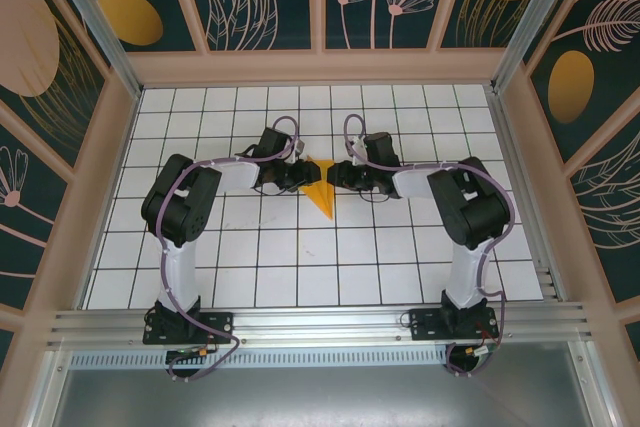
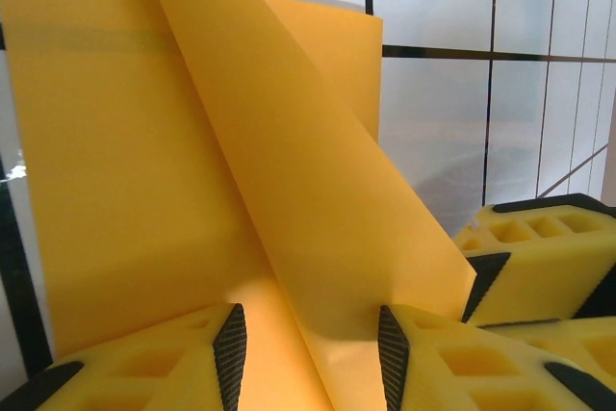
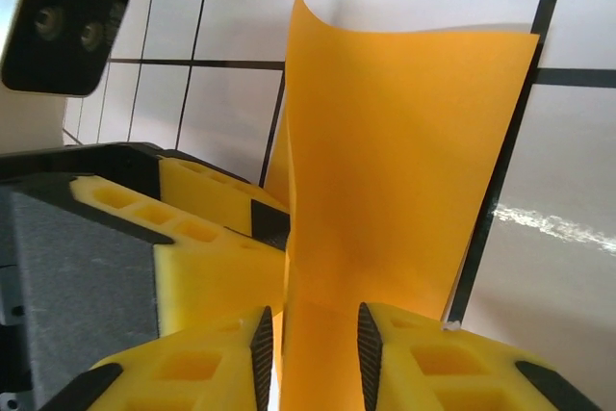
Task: Fold a paper plane with a square sheet of paper (fold left side to right side)
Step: Fourth fold the wing at the center of the table.
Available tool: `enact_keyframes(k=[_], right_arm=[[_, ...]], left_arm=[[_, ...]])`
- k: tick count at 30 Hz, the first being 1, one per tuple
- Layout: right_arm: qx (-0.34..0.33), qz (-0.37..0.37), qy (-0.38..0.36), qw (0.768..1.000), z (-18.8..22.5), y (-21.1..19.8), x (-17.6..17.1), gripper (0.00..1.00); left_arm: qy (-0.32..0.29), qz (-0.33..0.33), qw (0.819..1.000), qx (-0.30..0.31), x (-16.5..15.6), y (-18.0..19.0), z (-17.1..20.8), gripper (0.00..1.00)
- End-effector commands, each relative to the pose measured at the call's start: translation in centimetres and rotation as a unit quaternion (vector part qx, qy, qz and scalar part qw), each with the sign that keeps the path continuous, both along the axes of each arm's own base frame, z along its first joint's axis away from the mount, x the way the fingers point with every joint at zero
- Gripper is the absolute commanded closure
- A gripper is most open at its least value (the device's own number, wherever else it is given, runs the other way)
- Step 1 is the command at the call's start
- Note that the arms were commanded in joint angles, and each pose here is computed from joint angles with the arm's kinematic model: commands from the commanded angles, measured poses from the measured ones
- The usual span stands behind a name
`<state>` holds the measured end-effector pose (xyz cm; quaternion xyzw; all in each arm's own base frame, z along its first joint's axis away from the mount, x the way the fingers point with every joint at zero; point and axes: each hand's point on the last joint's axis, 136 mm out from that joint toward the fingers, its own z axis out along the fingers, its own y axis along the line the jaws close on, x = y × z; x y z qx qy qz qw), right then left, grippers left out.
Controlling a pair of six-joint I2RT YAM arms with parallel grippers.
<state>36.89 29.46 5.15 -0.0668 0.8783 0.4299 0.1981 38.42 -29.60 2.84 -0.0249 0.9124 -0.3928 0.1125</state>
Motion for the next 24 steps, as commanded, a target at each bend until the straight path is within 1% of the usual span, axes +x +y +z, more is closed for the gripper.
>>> enact_keyframes(k=[1,4,6,8,17,24], right_arm=[[0.020,0.011,-0.009,1.000,0.9,1.0,0.7,0.71],[0.016,0.014,-0.006,1.000,0.5,1.1,0.7,0.81],[0.007,0.009,-0.005,1.000,0.1,0.8,0.8,0.90],[-0.001,0.005,-0.005,1.000,-0.1,0.6,0.9,0.94],[-0.040,-0.009,0.012,0.999,-2.1,-0.4,0.7,0.95],[-0.052,-0.012,0.019,0.998,-2.8,-0.8,0.5,0.95]], left_arm=[[0.032,0.006,0.998,0.046,-1.1,1.0,-3.5,0.56],[0.031,0.006,0.998,0.045,-1.0,1.0,-3.5,0.56],[0.031,0.006,0.998,0.045,-1.1,1.0,-3.5,0.55],[0.031,0.007,0.998,0.046,-1.1,1.0,-3.4,0.55],[0.031,0.007,0.998,0.046,-1.1,1.0,-3.4,0.55],[0.030,0.006,0.999,0.044,-1.1,0.9,-3.3,0.55]])
